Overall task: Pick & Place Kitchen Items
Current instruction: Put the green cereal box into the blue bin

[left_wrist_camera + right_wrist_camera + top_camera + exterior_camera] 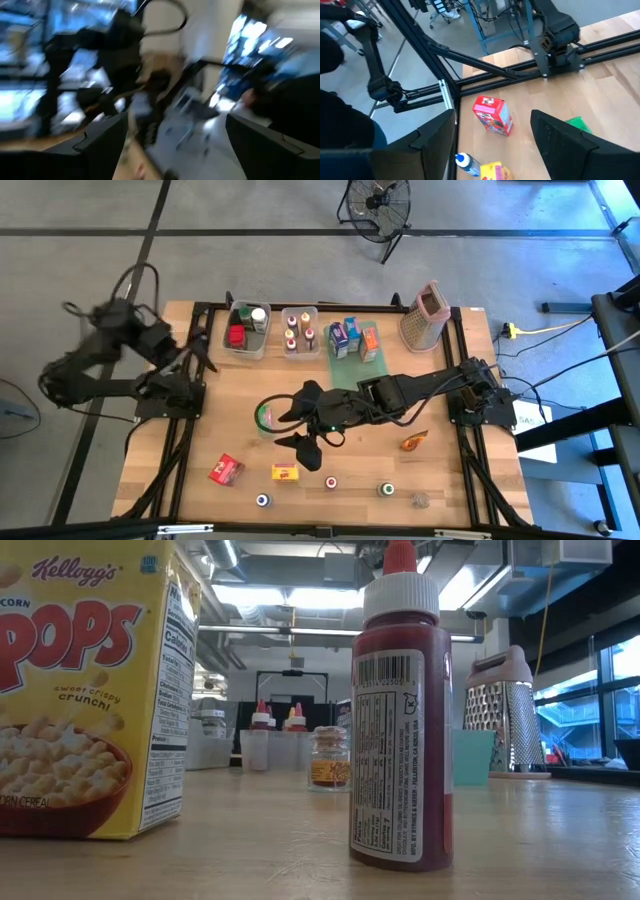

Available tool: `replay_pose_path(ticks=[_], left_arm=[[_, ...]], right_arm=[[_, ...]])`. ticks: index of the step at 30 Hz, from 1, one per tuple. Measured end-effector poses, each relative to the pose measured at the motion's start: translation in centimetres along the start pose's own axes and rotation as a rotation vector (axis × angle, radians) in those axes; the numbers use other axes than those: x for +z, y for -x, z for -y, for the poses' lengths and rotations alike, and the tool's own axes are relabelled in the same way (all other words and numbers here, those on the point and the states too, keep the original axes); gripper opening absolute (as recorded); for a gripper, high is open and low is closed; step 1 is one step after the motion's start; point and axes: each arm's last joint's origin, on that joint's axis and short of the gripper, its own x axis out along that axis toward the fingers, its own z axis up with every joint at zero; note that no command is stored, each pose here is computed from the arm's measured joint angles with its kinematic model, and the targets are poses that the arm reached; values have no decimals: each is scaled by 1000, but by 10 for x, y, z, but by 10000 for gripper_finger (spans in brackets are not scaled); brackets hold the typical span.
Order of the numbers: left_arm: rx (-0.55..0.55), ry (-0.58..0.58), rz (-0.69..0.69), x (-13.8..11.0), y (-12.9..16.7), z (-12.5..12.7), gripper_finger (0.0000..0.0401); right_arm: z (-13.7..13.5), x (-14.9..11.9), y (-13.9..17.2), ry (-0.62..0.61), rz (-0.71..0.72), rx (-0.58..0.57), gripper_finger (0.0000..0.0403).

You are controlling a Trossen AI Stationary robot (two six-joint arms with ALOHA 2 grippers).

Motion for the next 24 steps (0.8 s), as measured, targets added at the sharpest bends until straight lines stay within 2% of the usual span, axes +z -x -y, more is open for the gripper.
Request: replay_pose_path(ticks=[3,7,9,12,14,17,21,24], left_arm=[[150,-17,-138,16,17,19,331],[393,65,-325,25,40,39,331],[491,147,-395,24,51,47,331],[630,354,-485,15,61,53,331],[709,452,-527,9,63,51,331],[717,461,-540,3,61,46,331],[668,380,-637,0,50,35,331],[610,255,-716,0,40,24,331]], right_arm=[[-6,-2,1,1,9,16,263],[-13,-5,3,7,23,-6,263],[-17,-7,4,9,39,-16,263],[-20,-8,5,11,55,-31,263],[-21,-8,5,13,59,-37,263],[-21,-8,5,13,60,-38,263],[-19,-7,5,20,61,-43,263],[-19,-7,4,46,56,-47,263]])
